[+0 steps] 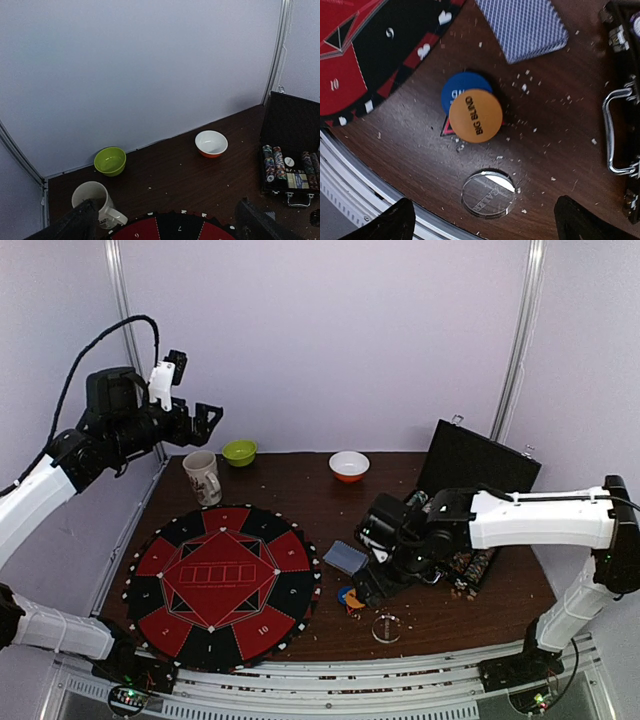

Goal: Distribute texas hold em gaming equipment
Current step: Pick up the dealer button from the center of the board.

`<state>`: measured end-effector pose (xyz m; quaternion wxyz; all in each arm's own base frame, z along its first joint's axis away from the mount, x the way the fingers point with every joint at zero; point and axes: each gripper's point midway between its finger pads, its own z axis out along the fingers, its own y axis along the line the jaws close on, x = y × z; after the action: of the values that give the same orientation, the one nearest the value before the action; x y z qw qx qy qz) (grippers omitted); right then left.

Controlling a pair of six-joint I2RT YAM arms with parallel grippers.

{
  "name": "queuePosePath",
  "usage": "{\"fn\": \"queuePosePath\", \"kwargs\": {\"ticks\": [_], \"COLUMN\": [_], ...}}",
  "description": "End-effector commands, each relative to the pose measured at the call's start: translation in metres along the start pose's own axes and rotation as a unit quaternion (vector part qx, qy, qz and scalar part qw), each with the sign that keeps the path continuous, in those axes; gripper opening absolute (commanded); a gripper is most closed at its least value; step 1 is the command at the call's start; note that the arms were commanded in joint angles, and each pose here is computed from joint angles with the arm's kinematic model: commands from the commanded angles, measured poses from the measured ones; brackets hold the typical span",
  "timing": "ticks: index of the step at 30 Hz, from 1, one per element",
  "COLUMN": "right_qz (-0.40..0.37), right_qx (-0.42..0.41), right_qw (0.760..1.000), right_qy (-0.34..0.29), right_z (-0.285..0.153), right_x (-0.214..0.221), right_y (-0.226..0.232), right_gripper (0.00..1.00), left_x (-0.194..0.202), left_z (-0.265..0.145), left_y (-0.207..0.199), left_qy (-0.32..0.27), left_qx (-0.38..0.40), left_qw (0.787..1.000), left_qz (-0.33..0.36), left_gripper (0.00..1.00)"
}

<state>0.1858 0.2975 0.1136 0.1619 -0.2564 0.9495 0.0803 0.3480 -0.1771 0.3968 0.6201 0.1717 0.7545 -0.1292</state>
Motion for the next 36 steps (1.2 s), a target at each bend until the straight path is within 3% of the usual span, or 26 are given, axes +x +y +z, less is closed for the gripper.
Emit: {"fn": "queuePosePath", "kwargs": {"ticks": [1, 7, 13, 20, 25, 30, 33, 36], "right_qz": [0.004, 0.008, 0.012, 0.001, 0.000, -0.005, -0.013, -0.035], "right_qx": [0.030, 0.039, 0.024, 0.039, 0.040, 0.050, 0.048, 0.045], "right_qw": [0.995, 0.988, 0.987, 0.986, 0.987, 0.986, 0.988, 0.991], "right_qy": [0.095, 0.150, 0.162, 0.164, 0.157, 0.159, 0.149, 0.122], "right_z": [0.027, 0.048, 0.061, 0.072, 0.076, 0.075, 0.068, 0.057], "right_x": [0.056, 0.091, 0.101, 0.103, 0.100, 0.100, 0.092, 0.077], "right_y": [0.004, 0.000, 0.005, 0.006, 0.006, 0.002, 0.005, 0.011], "right_gripper": [1.00, 1.00, 1.00, 0.93, 0.79, 0.57, 0.48, 0.47], "left_x": [0.034, 0.049, 0.055, 0.055, 0.056, 0.061, 0.064, 0.072], "left_z": [-0.001, -0.005, -0.001, 0.003, 0.005, 0.006, 0.007, 0.009], "left_y": [-0.022, -0.022, -0.024, -0.024, -0.025, -0.026, -0.026, -0.029], "left_qy": [0.055, 0.066, 0.075, 0.076, 0.079, 0.085, 0.088, 0.098], "left_qx": [0.048, 0.048, 0.050, 0.049, 0.051, 0.054, 0.055, 0.062], "left_qw": [0.997, 0.996, 0.996, 0.996, 0.995, 0.995, 0.994, 0.993], "left_qz": [-0.016, -0.023, -0.022, -0.019, -0.016, -0.016, -0.017, -0.022], "left_gripper": [0.98, 0.98, 0.98, 0.98, 0.98, 0.98, 0.98, 0.98]}}
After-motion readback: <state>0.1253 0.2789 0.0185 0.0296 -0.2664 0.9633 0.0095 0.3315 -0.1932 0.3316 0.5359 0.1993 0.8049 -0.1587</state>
